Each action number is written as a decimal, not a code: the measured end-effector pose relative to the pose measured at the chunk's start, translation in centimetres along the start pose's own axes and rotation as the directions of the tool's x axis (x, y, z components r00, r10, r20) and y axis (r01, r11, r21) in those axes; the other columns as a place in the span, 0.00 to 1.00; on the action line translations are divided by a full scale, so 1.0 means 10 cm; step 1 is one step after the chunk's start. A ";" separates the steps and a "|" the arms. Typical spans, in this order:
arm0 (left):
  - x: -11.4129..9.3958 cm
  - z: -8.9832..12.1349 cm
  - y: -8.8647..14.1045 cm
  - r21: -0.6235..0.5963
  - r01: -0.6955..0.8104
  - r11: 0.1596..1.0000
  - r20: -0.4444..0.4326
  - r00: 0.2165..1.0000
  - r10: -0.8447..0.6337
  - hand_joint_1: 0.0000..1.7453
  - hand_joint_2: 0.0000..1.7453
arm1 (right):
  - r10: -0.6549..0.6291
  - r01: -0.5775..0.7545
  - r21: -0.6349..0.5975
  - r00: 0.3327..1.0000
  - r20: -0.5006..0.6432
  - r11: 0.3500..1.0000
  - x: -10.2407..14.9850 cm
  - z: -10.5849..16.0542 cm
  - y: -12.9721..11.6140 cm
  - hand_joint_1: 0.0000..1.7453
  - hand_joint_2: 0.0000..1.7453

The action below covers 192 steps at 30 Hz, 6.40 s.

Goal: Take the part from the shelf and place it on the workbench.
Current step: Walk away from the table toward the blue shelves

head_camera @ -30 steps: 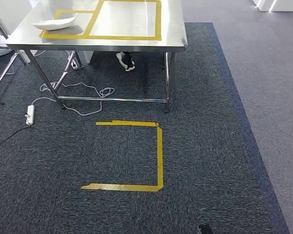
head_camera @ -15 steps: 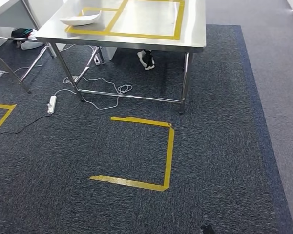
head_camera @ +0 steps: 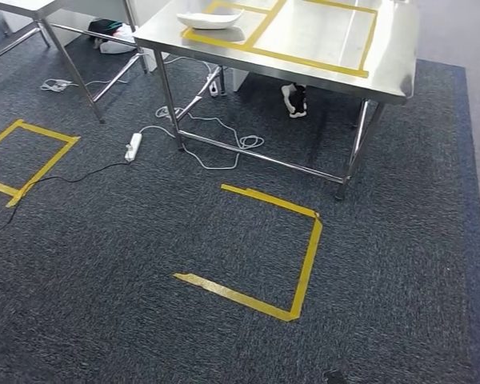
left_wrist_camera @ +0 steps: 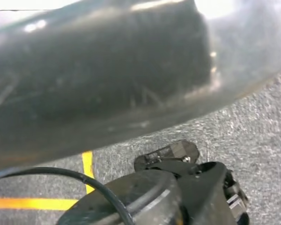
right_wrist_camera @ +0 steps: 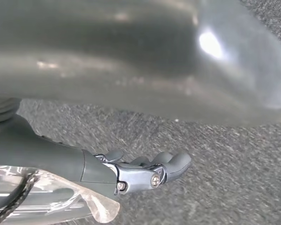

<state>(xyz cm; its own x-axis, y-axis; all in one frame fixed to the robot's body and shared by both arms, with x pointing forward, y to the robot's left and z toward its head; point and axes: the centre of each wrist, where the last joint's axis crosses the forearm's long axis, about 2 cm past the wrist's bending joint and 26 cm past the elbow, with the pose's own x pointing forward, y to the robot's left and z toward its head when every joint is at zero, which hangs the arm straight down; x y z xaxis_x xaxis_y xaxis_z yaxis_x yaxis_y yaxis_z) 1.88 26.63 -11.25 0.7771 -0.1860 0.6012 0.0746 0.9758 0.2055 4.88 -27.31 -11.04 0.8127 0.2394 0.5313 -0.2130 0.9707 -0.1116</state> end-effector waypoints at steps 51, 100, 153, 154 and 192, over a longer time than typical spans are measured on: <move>-0.02 0.00 0.04 -0.020 -0.035 0.999 -0.010 0.999 0.035 0.00 0.00 | 0.028 -0.028 0.006 1.000 0.010 1.000 0.03 -0.01 0.04 0.00 0.00; -0.05 0.03 0.03 -0.025 -0.034 0.999 -0.037 0.999 0.033 0.00 0.00 | 0.025 -0.025 0.001 1.000 0.013 1.000 0.02 0.00 0.06 0.00 0.00; -0.04 0.02 0.03 -0.036 -0.061 0.997 -0.051 0.997 0.059 0.00 0.00 | 0.005 -0.005 0.012 1.000 -0.008 1.000 -0.05 0.04 0.09 0.00 0.00; -0.04 0.02 0.02 -0.037 -0.061 0.997 -0.051 0.997 0.059 0.00 0.00 | 0.005 -0.005 0.012 1.000 -0.009 1.000 -0.05 0.04 0.10 0.00 0.00; -0.03 0.01 0.01 -0.025 -0.050 0.998 -0.055 0.997 0.049 0.00 0.00 | -0.006 0.007 0.010 1.000 -0.014 1.000 -0.07 0.05 0.13 0.00 0.00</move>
<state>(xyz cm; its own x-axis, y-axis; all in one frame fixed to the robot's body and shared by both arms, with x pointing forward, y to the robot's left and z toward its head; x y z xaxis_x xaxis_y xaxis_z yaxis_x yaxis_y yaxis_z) 1.54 26.78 -11.31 0.8128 -0.1315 0.5675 0.0510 0.9865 0.1555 3.77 -26.23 -11.12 0.8214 0.2335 0.5204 -0.2130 0.9719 -0.0999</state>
